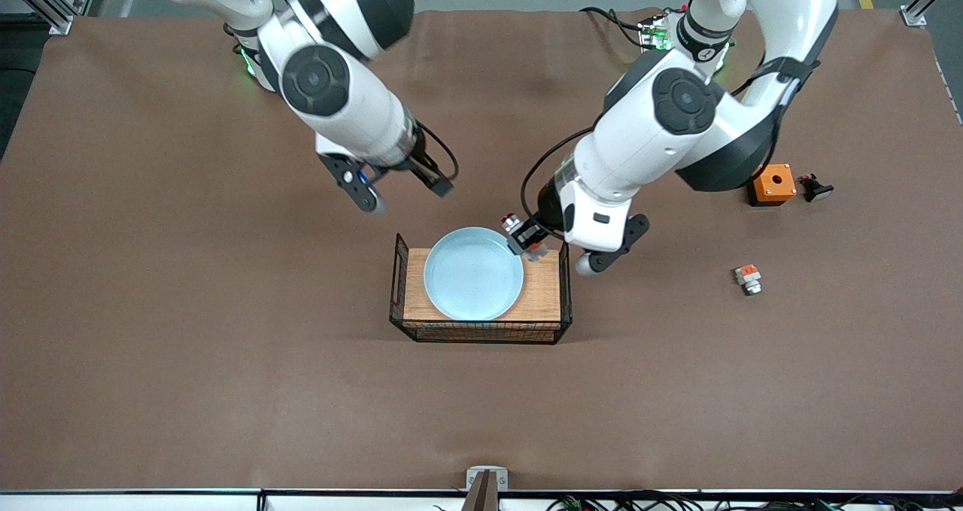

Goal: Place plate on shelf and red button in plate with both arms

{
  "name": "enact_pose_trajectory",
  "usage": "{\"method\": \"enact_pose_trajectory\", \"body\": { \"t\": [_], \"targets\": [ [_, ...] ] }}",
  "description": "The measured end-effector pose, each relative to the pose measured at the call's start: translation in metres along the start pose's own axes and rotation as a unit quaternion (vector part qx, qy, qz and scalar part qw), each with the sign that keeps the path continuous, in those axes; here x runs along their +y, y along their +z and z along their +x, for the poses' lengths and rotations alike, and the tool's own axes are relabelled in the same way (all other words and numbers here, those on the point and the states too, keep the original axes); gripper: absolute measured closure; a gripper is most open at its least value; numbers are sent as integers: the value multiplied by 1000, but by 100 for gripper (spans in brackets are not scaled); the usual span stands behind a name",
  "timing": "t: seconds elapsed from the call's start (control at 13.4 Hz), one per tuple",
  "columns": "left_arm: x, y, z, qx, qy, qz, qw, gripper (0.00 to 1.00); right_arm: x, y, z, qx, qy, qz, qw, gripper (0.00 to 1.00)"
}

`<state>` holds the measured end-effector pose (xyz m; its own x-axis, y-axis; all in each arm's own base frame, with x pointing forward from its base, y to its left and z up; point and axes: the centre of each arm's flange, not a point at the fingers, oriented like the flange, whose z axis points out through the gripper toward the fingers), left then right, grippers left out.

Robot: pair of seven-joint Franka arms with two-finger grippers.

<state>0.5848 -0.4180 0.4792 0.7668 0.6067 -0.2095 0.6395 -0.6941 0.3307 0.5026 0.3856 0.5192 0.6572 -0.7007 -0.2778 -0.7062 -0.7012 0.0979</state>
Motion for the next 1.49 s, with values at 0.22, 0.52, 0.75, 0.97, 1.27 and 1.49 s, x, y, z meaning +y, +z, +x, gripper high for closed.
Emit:
{"method": "enact_pose_trajectory", "body": {
  "t": [0.22,0.52,0.75,0.97,1.27,1.49],
  "targets": [
    [3,63,-11,18,-13,9,1000,59,53,-55,13,3,-73,-23,997,0],
    [1,139,-27,57,-9,46,997,59,126,-106,74,7,-169,-17,985,0],
    [-2,150,-20,60,-11,53,997,44,180,-122,117,12,-235,-9,972,0],
    [3,136,-13,64,-14,50,997,11,222,-133,162,22,-289,-5,957,0],
    [4,50,22,89,-8,67,994,0,262,-142,219,39,-346,5,937,0],
    [-24,-53,62,93,49,114,988,0,280,-148,240,50,-359,4,932,0]
  ]
}}
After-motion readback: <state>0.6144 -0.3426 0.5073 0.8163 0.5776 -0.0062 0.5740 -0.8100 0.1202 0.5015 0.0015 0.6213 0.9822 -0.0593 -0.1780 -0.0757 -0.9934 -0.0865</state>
